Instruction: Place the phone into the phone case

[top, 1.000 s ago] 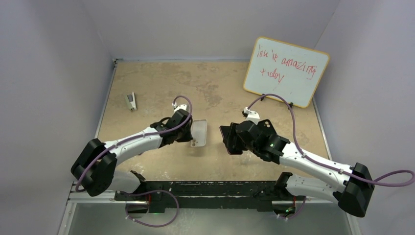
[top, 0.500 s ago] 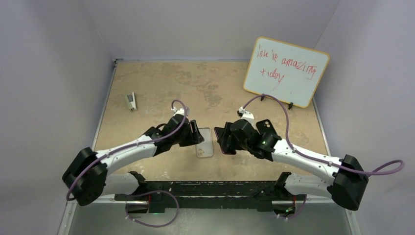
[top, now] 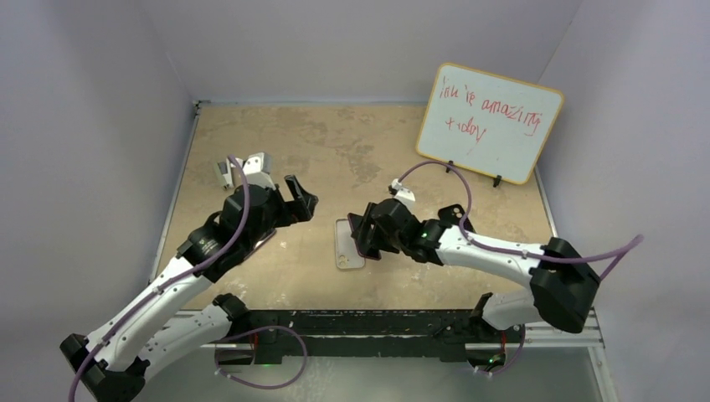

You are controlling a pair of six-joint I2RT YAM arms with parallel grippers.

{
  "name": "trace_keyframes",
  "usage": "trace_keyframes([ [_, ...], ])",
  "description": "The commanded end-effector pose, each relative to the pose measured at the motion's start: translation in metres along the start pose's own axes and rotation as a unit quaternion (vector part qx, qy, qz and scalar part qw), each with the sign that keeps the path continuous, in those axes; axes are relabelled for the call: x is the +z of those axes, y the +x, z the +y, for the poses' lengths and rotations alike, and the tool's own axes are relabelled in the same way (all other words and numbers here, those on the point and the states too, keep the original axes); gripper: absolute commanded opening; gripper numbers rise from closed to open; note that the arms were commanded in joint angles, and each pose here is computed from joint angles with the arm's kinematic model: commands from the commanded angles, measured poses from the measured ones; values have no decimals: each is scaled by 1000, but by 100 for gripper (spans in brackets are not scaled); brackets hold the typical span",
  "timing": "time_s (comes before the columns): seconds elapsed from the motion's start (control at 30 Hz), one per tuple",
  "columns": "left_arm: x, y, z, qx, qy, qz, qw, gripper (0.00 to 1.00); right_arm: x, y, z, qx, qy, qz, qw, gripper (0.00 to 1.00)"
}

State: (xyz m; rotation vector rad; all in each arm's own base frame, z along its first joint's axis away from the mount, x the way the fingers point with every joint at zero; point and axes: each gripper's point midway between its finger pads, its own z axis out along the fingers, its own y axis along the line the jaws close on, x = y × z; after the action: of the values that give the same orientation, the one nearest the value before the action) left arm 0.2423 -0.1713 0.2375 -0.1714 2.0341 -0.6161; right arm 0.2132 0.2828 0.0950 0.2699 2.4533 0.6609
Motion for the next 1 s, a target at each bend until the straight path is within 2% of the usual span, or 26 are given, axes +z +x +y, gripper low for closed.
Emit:
trace_keyframes([
  [0.0,-14,-2,40,48,-87,-6,995,91,6,-13,57,24,-62,-20,998,41],
  [0.3,-22,3,56,48,-112,-8,992,89,36,-1,62,7,-34,-22,999,41],
  [0.57,-18,15,43,28,-76,13,997,82,51,9,37,-5,-1,-31,999,45],
  [0.97,-8,40,46,3,-70,43,997,74,62,21,32,-19,4,-15,1000,74],
])
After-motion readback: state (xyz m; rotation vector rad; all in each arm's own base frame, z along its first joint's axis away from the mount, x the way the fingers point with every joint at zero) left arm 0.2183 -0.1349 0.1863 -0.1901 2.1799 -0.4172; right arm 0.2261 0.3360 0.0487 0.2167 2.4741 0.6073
